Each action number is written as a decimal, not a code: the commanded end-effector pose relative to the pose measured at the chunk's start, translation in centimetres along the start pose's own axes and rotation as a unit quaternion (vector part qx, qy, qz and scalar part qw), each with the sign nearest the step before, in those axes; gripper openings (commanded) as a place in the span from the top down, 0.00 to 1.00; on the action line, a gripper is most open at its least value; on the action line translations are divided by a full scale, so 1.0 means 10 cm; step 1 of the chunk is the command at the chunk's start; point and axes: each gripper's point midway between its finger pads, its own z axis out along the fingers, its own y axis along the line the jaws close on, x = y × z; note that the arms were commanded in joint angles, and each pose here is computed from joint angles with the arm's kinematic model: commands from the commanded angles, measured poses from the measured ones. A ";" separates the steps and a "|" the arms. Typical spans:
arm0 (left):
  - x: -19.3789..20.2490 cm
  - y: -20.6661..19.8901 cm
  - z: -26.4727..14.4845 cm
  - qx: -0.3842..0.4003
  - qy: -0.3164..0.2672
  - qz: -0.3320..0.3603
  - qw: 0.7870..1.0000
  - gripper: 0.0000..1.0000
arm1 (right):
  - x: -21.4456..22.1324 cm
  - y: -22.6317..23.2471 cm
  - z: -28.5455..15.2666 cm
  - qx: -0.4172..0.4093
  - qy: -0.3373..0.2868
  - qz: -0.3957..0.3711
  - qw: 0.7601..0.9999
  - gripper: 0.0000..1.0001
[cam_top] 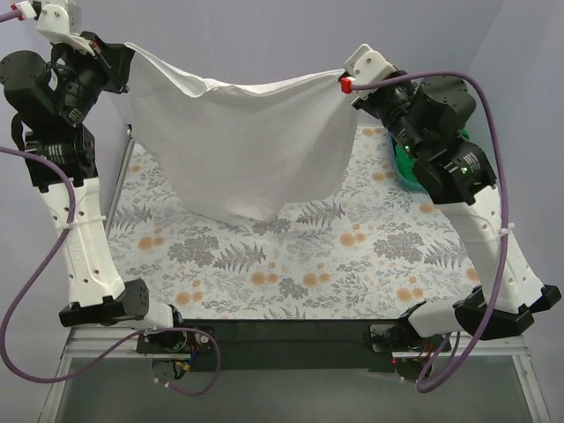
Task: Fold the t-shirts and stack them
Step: Flatten the tshirt out
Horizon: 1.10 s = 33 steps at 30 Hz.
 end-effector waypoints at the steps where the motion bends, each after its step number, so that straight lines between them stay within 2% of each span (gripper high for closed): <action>1: -0.56 -0.19 -0.42 -0.027 -0.080 0.056 0.995 1.00 | -0.40 -0.78 -0.47 0.126 -0.055 -0.008 0.990 0.99; 7: -0.88 -0.48 -1.13 -0.062 -0.143 0.102 0.982 1.00 | -0.51 -1.01 -0.97 0.158 -0.079 0.008 0.984 0.99; 14: -1.27 -0.93 -1.99 -0.082 -0.213 0.161 0.960 1.00 | -0.67 -1.24 -1.85 0.194 -0.150 0.022 0.969 0.99; 17: -1.39 -1.07 -2.26 -0.086 -0.232 0.175 0.953 1.00 | -0.77 -1.36 -2.20 0.215 -0.185 0.026 0.959 0.99; 20: -1.40 -1.09 -2.35 -0.096 -0.230 0.181 0.951 1.00 | -0.85 -1.45 -2.39 0.227 -0.205 0.023 0.952 0.99; 23: -1.32 -0.93 -2.29 -0.127 -0.210 0.178 0.953 1.00 | -0.87 -1.45 -2.36 0.228 -0.205 0.004 0.952 0.99; 26: -1.14 -0.79 -2.13 -0.131 -0.178 0.173 0.960 1.00 | -0.79 -1.27 -2.11 0.202 -0.193 -0.017 0.960 0.99; 29: -0.83 -0.74 -1.94 -0.106 -0.140 0.171 0.969 1.00 | -0.55 -0.91 -1.68 0.157 -0.162 -0.050 0.973 0.99; 33: -0.06 -0.62 -1.64 -0.068 -0.054 0.138 0.987 1.00 | -0.06 -0.43 -1.15 0.122 -0.103 -0.093 0.983 0.99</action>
